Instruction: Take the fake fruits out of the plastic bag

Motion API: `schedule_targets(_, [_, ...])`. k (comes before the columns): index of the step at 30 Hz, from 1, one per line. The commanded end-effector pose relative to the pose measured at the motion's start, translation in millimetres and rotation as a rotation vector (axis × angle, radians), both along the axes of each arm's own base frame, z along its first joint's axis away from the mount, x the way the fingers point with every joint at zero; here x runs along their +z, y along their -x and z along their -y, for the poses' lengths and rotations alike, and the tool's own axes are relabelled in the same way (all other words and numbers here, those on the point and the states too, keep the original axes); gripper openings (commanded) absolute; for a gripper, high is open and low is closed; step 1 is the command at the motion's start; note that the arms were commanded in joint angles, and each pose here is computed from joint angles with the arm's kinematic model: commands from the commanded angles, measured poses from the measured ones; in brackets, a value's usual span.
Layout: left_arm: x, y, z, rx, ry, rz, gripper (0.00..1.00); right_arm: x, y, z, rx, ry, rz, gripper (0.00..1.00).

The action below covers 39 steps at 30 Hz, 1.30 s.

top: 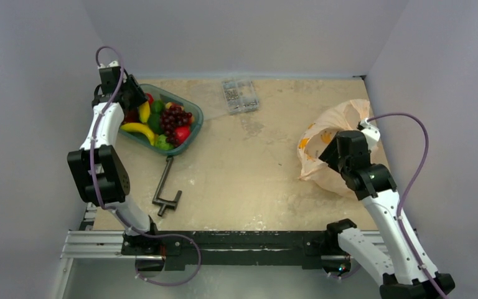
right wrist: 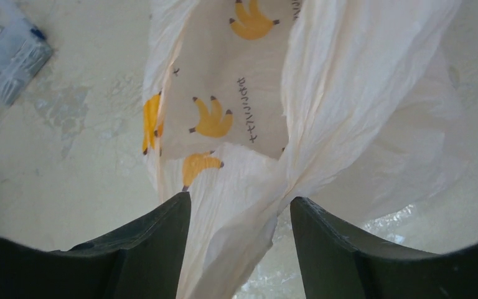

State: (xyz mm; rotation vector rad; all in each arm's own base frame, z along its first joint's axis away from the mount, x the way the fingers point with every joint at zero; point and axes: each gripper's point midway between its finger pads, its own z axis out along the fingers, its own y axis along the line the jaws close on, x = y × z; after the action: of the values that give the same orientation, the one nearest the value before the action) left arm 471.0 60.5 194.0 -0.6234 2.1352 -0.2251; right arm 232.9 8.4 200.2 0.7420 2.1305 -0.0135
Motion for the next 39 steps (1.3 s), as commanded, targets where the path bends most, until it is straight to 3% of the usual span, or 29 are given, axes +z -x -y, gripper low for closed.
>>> schedule_targets(1, [-3, -23, -12, -0.061, -0.008, -0.012, 0.43, 17, -11, -23, 0.156, -0.043, 0.087, 0.63])
schedule_targets(9, [-41, -35, -21, -0.052, 0.06, -0.11, 0.54, 36, -10, -38, 0.277, -0.055, 0.133, 0.75])
schedule_targets(19, [10, -2, 11, -0.126, 0.139, -0.012, 0.6, 57, -5, -46, 0.371, -0.043, 0.173, 0.86])
schedule_targets(22, [34, 18, 43, -0.212, 0.175, 0.035, 0.6, 68, -5, -44, 0.382, -0.026, 0.197, 0.98])
schedule_targets(31, [105, 102, 163, -0.549, 0.162, 0.174, 0.61, 107, 1, -41, 0.419, 0.02, 0.29, 0.99])
schedule_targets(39, [199, 212, 211, -0.769, 0.174, 0.489, 0.69, 157, 19, -23, 0.367, 0.076, 0.436, 0.99])
